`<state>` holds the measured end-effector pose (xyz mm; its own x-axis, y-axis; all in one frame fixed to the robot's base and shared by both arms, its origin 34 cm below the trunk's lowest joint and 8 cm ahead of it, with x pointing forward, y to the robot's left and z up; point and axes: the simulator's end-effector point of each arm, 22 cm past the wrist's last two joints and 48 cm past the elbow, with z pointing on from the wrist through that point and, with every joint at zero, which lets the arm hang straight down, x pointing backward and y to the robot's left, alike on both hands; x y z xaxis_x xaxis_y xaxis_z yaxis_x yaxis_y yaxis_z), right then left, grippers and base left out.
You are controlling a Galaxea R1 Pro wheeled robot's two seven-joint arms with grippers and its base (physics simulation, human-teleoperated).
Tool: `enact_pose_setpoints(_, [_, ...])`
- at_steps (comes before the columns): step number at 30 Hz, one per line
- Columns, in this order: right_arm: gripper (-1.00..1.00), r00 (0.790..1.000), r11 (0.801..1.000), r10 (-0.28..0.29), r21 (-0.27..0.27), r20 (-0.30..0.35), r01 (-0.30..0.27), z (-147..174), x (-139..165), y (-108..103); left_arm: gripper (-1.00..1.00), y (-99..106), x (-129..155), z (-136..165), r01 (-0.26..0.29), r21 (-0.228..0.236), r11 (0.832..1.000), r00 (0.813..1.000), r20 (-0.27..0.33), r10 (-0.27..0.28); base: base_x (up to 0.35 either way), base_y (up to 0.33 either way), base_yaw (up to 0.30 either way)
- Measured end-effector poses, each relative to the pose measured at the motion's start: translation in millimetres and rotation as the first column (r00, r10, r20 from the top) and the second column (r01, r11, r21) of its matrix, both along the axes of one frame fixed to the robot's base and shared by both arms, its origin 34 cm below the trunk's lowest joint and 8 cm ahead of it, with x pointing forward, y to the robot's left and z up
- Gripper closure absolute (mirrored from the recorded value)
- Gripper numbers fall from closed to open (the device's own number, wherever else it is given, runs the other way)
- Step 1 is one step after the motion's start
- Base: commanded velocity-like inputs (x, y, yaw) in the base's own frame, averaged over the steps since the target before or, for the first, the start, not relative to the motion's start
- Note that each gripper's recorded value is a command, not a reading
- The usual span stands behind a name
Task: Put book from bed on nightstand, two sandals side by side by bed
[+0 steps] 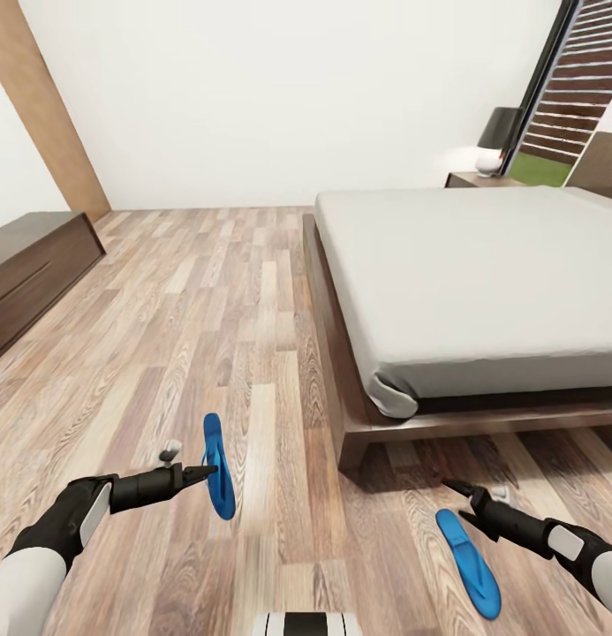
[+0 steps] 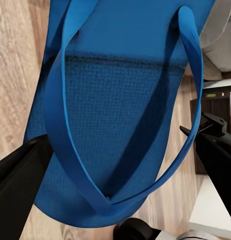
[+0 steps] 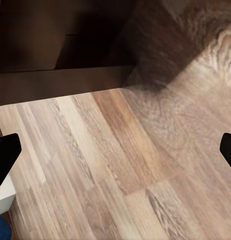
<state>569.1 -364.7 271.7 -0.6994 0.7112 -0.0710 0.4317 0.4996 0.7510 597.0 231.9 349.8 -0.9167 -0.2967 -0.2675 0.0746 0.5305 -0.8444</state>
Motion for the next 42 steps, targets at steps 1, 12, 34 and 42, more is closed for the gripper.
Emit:
enact_pose_setpoints(1, [-1.00, 1.000, 1.000, 0.000, 0.000, 0.004, 0.000, 2.0, 0.9, 0.2, 1.00, 0.0, 0.5, 2.2, 0.000, 0.000, 1.000, 1.000, 0.004, 0.000, 0.000, 0.000, 0.000])
enact_pose_setpoints(12, [-1.00, 0.999, 1.000, 0.001, -0.002, 0.050, -0.001, 25.1, 11.0, 0.6, 1.00, 0.0, 7.1, 26.9, 0.000, 0.000, 1.000, 0.999, 0.049, 0.000, 0.000, 0.000, 0.000])
enact_pose_setpoints(34, [-1.00, 0.994, 1.000, 0.002, -0.001, 0.111, -0.002, 73.4, 27.2, 1.2, 1.00, 1.1, 18.2, 77.8, 0.001, -0.004, 1.000, 0.994, 0.112, -0.001, 0.000, 0.000, 0.000])
enact_pose_setpoints(42, [-1.00, 0.994, 1.000, 0.004, 0.000, 0.105, -0.004, 72.9, 26.4, 1.4, 1.00, 1.7, 17.8, 77.5, 0.002, -0.003, 1.000, 0.994, 0.111, -0.002, 0.000, 0.000, 0.000])
